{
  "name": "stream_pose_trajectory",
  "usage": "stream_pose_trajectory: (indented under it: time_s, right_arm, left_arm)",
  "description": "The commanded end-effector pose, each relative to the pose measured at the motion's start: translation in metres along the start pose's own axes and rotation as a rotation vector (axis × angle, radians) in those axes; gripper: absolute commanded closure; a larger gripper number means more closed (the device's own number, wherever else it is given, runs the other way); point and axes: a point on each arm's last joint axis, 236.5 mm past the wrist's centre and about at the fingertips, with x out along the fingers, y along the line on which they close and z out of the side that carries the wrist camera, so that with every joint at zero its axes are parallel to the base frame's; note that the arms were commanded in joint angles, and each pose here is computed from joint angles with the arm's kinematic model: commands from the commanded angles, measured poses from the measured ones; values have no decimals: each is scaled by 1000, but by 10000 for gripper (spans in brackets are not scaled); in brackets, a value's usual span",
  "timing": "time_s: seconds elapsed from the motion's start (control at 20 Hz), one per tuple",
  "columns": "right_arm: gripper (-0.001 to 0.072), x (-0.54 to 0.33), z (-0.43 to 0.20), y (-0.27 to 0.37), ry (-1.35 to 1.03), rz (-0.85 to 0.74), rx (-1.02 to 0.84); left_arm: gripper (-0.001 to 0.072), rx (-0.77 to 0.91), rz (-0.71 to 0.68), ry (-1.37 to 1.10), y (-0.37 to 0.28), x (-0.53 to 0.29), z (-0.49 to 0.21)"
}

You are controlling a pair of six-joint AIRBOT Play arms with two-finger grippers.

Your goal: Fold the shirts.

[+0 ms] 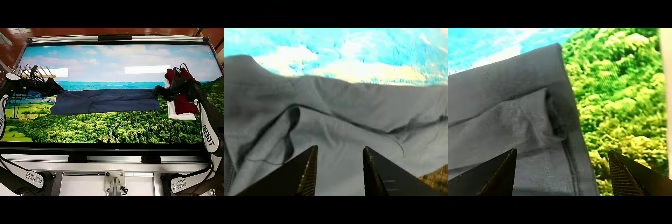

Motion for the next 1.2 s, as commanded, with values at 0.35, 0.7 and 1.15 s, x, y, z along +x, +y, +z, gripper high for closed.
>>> stream_pose_trajectory:
  time_s: [0.35, 0.7, 1.15]
  right_arm:
    - [28, 18, -33, 9, 152, 102, 131]
    - [576, 32, -36, 46, 117, 134, -2]
    - [641, -108, 7, 102, -122, 232, -210]
  left_arm:
    - [335, 34, -32, 64, -17, -8, -12]
    - [336, 148, -46, 40, -50, -13, -9]
    - [667, 446, -98, 86, -133, 25, -45]
